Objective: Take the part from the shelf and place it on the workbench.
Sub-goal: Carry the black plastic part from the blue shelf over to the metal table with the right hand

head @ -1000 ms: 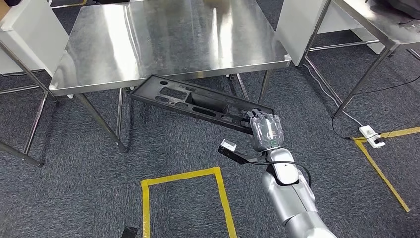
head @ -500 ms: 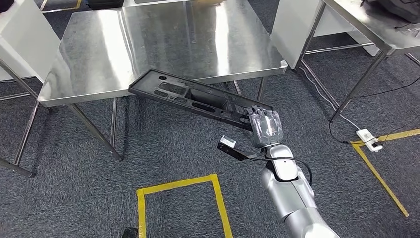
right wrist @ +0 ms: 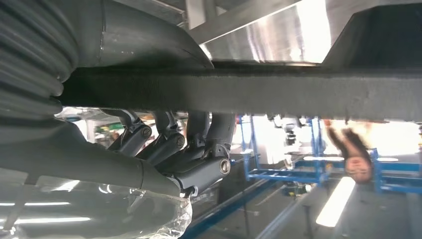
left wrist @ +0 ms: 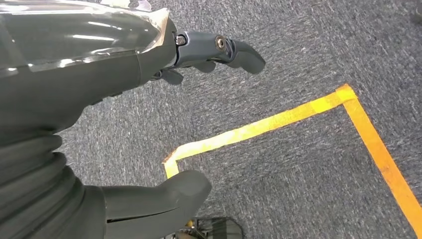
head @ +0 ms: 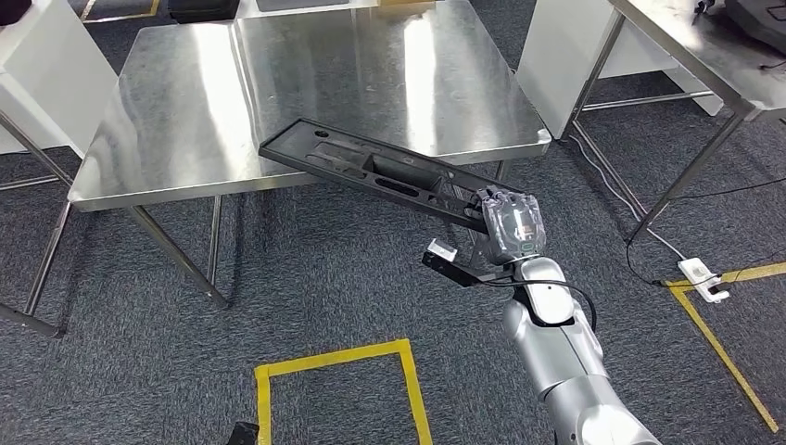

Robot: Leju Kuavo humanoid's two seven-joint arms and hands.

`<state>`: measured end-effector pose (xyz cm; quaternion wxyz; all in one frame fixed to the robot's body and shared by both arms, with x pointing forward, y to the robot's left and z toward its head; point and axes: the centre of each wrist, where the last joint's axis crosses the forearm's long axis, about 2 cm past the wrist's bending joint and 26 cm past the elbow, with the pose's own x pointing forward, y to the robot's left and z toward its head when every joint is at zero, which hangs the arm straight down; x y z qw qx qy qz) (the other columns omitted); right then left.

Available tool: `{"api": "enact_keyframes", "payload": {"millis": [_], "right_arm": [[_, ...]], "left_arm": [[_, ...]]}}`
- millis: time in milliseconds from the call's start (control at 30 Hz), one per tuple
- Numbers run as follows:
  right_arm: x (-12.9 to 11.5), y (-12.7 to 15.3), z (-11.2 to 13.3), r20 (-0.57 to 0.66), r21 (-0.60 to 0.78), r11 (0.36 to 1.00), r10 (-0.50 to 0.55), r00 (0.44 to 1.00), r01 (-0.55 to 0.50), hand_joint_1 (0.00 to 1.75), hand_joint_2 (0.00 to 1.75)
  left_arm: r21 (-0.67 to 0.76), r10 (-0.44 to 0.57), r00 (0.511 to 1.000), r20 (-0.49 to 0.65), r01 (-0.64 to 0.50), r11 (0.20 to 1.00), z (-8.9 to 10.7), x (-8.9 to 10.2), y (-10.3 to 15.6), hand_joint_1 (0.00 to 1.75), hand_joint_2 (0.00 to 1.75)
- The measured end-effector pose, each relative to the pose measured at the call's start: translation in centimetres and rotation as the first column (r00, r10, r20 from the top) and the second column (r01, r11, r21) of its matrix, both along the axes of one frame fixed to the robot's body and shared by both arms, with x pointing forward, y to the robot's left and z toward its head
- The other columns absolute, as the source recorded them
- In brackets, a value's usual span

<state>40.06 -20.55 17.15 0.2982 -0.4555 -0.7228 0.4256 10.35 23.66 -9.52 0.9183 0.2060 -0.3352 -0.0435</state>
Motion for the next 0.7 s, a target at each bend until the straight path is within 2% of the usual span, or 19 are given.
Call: {"api": "enact_keyframes", "payload": {"millis": [167, 700], "right_arm": [[0.72, -0.2, 0.81, 0.013, -0.002, 1.0, 0.004, 1.0, -0.004, 1.75, 1.75], [1.17, -1.03, 0.25, -0.002, 0.0, 1.0, -0.001, 1.0, 0.001, 1.75, 1.75]], "left_arm": [[0.002, -0.003, 1.0, 0.003, 0.003, 1.0, 0.02, 0.11, 0.09, 0.0, 1.75], [0.003, -0.012, 1.0, 0.009, 0.012, 1.0, 0.09, 0.53, 0.28, 0.0, 1.75]]}}
